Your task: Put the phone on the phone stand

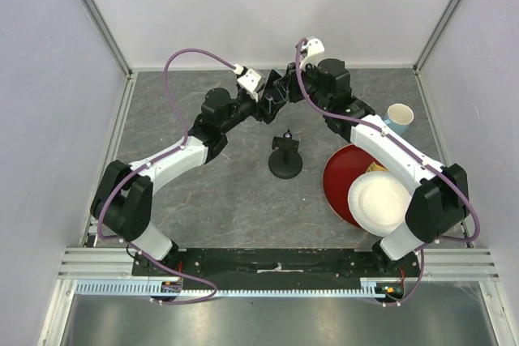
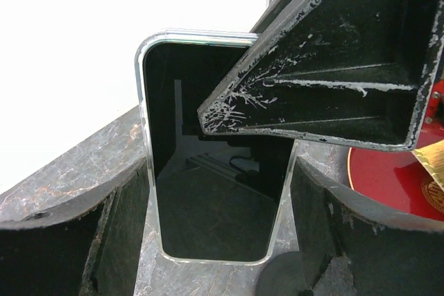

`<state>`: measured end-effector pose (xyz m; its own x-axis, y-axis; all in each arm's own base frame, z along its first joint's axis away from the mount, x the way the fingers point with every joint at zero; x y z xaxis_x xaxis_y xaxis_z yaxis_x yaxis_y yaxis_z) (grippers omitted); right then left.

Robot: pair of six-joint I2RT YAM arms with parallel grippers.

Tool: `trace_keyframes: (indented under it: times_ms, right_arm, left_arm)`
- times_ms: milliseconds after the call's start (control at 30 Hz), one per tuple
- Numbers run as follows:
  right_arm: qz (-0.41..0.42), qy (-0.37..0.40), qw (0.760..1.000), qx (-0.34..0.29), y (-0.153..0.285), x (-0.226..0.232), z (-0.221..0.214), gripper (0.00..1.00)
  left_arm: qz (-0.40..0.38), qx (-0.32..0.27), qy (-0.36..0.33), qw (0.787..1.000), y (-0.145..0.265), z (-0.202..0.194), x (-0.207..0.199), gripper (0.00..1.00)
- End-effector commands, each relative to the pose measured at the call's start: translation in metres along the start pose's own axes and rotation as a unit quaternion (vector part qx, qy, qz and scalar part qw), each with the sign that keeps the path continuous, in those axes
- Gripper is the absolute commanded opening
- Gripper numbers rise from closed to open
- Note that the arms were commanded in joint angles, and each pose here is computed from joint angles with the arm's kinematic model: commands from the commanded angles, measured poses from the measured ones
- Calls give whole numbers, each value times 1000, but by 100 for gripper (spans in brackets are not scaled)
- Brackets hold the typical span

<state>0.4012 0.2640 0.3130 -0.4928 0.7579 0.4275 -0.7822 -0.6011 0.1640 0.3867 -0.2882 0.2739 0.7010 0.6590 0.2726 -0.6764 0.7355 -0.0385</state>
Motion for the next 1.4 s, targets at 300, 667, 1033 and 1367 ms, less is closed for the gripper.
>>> trace_keyframes:
  times_ms: [300, 667, 1033, 1367]
  right_arm:
    - [-12, 15, 997, -70, 16, 5, 30, 0]
    - [-232, 38, 951, -202, 105, -55, 80, 0]
    - [0, 132, 981, -141, 150, 26, 79, 0]
    - [11, 141, 982, -128, 196, 38, 77, 0]
  left_arm:
    - [52, -66, 1, 996, 1, 65, 25, 86]
    - [75, -18, 137, 988, 30, 74, 44, 85]
    - [60, 94, 233, 966, 113, 16, -5, 68]
    - [-3, 146, 235, 961, 135, -4, -43, 79]
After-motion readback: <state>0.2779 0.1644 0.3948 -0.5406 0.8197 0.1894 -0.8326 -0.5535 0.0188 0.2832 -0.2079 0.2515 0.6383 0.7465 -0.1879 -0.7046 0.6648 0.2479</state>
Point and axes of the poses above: each gripper's point midway between its finger pads, its own y axis back along the fingers, its own x axis along the line the jaws close on, z = x × y, the point moved 3 cm from there along y, back along the fingers, and after that the axes turned 13 degrees about -y, right-handed, at the moved point
